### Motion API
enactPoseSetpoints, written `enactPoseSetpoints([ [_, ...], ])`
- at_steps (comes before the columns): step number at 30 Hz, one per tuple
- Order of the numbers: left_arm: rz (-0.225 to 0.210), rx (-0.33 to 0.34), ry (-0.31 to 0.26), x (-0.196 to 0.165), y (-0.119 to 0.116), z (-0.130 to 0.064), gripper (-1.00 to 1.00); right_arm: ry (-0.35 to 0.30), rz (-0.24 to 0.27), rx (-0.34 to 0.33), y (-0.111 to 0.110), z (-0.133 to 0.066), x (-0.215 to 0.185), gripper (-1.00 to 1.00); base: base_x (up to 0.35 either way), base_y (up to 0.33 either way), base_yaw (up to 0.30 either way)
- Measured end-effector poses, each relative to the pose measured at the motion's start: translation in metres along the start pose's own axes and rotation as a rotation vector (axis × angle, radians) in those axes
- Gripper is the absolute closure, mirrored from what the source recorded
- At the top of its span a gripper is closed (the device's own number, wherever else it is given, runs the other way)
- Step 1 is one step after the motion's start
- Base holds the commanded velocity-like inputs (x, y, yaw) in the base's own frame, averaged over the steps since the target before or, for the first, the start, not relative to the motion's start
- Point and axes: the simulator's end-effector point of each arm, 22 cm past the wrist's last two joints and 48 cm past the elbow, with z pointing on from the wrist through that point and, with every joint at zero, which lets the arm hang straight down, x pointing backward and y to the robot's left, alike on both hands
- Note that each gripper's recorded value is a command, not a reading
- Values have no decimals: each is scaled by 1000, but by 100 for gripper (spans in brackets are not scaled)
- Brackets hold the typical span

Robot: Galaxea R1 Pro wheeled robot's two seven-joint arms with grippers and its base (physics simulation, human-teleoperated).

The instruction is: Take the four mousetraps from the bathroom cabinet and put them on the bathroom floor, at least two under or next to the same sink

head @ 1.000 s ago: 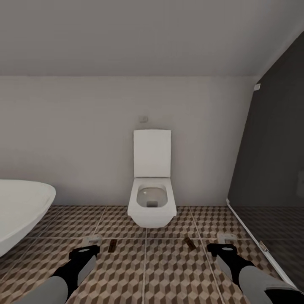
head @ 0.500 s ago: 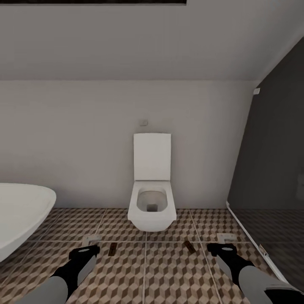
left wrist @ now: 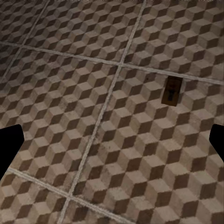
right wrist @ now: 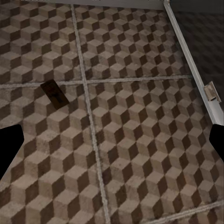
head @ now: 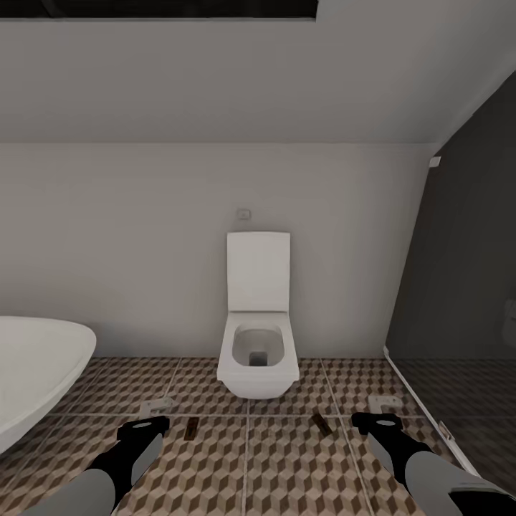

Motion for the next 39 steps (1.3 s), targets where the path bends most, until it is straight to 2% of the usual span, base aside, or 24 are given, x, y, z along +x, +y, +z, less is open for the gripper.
enactPoseSetpoints([
  [23,-3,23,7,-37,2,-26,-100,26,-6,20,-16,-24,-28,-100,0,0,0],
  [30,-2,26,14,-45,5,-33,-100,53,-12,23,-21,-32,-26,-100,0,0,0],
  [36,7,41,44,-40,6,-38,-100,88,-21,25,-25,-39,-18,-100,0,0,0],
  [39,19,50,79,-27,9,-39,-100,105,-25,26,-27,-43,-12,-100,0,0,0],
])
